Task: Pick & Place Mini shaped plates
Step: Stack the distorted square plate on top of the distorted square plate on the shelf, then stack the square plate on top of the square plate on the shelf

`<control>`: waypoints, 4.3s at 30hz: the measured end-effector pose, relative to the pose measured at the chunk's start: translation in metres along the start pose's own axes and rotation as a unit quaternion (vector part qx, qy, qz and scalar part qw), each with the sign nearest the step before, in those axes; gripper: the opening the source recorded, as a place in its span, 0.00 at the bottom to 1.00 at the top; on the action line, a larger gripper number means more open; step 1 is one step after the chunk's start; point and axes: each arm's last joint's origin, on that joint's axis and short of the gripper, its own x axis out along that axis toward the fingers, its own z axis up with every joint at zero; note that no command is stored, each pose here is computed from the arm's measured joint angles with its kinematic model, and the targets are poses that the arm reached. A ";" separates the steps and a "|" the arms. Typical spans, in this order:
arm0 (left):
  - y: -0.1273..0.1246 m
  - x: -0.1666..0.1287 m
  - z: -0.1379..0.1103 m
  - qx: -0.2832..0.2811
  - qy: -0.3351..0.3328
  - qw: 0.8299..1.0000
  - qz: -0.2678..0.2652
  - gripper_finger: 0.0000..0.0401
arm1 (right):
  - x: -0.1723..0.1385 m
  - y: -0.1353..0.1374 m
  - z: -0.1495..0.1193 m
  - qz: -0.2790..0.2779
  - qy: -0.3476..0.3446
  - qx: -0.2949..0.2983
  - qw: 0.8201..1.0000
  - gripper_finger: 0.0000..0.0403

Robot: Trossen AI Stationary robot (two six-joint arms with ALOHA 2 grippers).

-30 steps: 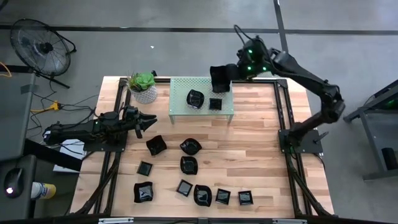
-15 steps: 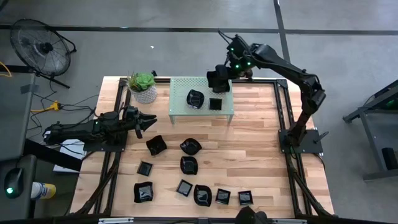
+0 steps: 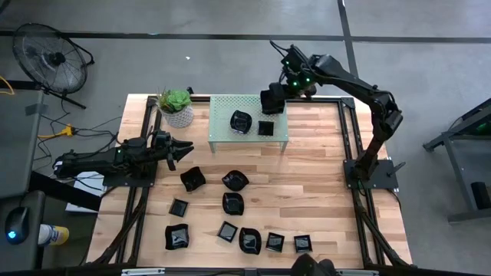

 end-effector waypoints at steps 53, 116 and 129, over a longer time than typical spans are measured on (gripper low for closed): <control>0.000 0.000 0.000 0.000 0.000 1.000 0.000 0.33 | 0.013 0.007 -0.007 -0.019 -0.008 0.003 1.000 0.00; 0.000 0.000 0.000 0.000 0.000 1.000 0.000 0.33 | -0.041 0.027 -0.086 -0.107 0.066 -0.152 0.980 0.17; 0.000 0.000 0.000 0.000 0.000 1.000 0.000 0.33 | -0.050 0.068 -0.163 -0.134 0.084 -0.245 0.957 0.17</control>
